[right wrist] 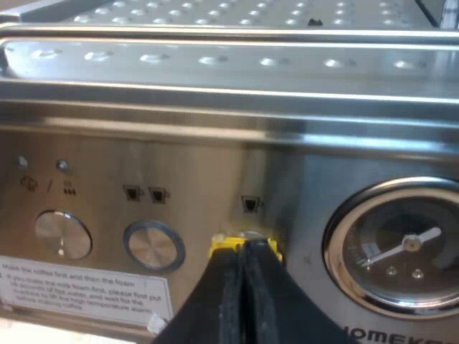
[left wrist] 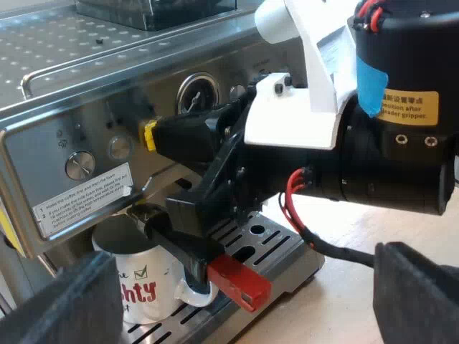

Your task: Place mug into machine

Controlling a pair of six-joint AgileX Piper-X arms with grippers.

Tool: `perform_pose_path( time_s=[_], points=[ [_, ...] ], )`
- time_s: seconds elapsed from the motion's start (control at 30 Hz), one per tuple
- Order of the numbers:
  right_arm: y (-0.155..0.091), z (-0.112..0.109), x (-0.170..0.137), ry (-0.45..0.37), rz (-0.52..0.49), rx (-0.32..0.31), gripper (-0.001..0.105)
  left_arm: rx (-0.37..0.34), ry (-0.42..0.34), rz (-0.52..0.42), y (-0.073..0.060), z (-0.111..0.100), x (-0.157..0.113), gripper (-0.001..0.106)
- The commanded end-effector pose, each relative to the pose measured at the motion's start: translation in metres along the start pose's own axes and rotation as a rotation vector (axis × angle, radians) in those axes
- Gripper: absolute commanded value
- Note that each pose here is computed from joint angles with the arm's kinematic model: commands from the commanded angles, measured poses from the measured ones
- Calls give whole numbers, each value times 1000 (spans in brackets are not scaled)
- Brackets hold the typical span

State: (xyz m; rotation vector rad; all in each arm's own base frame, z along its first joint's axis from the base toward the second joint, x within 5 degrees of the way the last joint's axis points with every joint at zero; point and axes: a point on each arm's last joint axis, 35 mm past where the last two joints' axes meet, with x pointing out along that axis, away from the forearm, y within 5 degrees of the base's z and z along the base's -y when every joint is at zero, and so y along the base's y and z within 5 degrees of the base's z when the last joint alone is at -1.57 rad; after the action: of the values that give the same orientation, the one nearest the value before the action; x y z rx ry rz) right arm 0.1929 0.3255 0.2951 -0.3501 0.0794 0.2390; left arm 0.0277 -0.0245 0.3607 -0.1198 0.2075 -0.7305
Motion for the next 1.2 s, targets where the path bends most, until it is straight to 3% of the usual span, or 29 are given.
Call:
perform_pose_path(
  time_s=[0.03, 0.13, 0.23, 0.3, 0.33, 0.43, 0.53, 0.7, 0.73, 0.83, 1.0, 1.2],
  points=[
    [-9, 3, 1, 33, -18, -41, 0, 1, -14, -3, -1, 2, -1, 73],
    [-8, 9, -21, 56, 42, -76, 0, 3, -18, -3, -1, 2, -1, 73],
    [-9, 17, -48, 69, 147, -52, 6, 4, -21, -3, -1, 3, -1, 73],
    [-12, 20, -64, 93, 209, -37, 24, 4, -21, -1, -1, 3, -1, 73],
    [-12, 20, -64, 94, 209, -31, 26, 4, -21, 1, -1, 3, -1, 73],
    [-25, 26, -87, 115, 253, -37, 71, 4, -32, 64, 2, 3, -1, 73],
    [-38, 28, -97, 138, 311, -63, 86, 11, -56, 78, 2, 6, -1, 73],
    [-52, 30, -99, 152, 303, -75, 86, 11, -103, 74, 2, 13, 2, 73],
    [-73, 31, -92, 181, 295, -61, 86, -37, -101, 89, 4, 14, 6, 73],
    [-98, 28, -77, 229, 303, -30, 86, -130, -76, 123, 11, 18, 21, 73],
    [-146, 21, -58, 292, 191, -27, 86, -141, -60, 202, 19, 32, 39, 73],
    [-212, 11, -51, 359, 100, 61, 86, -145, -57, 252, 24, 56, 51, 73]
  ],
)
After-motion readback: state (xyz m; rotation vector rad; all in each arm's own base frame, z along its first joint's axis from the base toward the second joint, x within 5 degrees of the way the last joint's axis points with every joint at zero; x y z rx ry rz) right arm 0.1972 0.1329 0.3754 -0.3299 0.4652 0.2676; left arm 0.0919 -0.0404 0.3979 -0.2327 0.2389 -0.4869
